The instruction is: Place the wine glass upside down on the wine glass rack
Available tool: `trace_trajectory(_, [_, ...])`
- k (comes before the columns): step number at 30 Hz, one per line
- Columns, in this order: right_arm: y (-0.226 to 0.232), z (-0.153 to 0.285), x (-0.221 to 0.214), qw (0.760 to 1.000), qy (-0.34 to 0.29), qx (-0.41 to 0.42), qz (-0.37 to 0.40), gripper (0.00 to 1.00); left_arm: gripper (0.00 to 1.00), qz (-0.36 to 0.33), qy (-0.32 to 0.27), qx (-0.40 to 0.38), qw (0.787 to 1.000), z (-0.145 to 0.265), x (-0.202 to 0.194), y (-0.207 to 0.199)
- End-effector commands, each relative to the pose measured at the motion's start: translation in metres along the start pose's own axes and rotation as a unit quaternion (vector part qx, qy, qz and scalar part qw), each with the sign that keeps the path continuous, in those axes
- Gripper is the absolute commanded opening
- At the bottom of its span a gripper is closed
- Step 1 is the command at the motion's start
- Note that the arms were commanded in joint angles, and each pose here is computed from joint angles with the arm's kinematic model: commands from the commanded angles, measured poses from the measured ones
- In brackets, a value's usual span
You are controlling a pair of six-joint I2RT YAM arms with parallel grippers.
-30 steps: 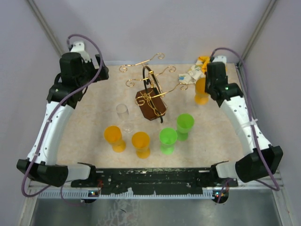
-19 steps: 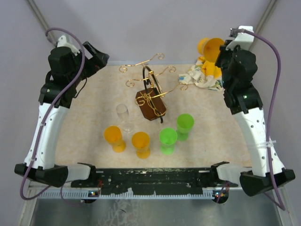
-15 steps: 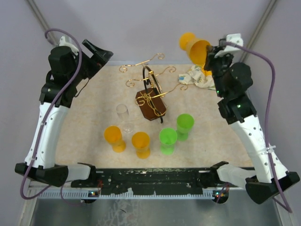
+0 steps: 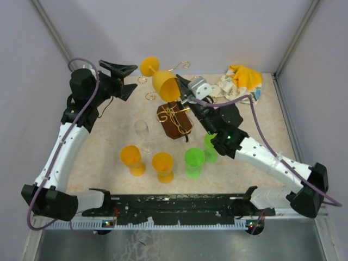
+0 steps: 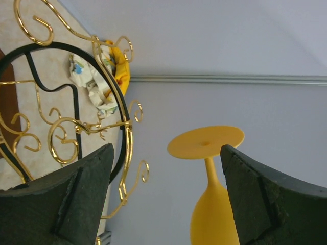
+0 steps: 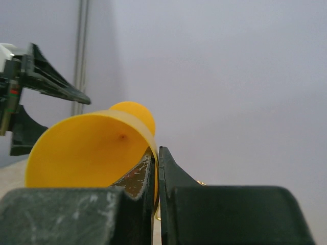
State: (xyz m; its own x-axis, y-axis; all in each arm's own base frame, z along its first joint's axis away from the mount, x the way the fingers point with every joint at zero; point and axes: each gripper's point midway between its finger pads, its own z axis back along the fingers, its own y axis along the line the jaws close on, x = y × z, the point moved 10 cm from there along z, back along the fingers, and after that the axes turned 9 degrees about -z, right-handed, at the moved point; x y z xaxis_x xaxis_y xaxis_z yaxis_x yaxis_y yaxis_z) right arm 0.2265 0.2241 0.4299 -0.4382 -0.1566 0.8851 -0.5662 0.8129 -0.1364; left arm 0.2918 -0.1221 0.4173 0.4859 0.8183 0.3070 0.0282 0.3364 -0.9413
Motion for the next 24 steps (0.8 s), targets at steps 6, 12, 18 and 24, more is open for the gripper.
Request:
trace_trajectory(6, [0.041, -0.029, 0.006, 0.993, -0.076, -0.061, 0.062, 0.0, 0.83, 0.048, -0.026, -0.103, 0.993, 0.038, 0.003, -0.033])
trace_trajectory(12, [0.054, -0.038, -0.003, 0.991, -0.079, -0.075, 0.073, 0.0, 0.78, 0.043, -0.028, -0.101, 0.994, 0.044, 0.002, -0.03])
trace_trajectory(18, [0.058, -0.042, 0.0, 0.989, -0.09, -0.086, 0.079, 0.0, 0.76, 0.033, -0.026, -0.086, 0.995, 0.044, 0.0, -0.023])
trace_trajectory(24, [0.065, -0.044, 0.004, 0.991, -0.094, -0.065, 0.073, 0.0, 0.76, 0.032, -0.034, -0.066, 0.997, 0.042, -0.001, -0.013])
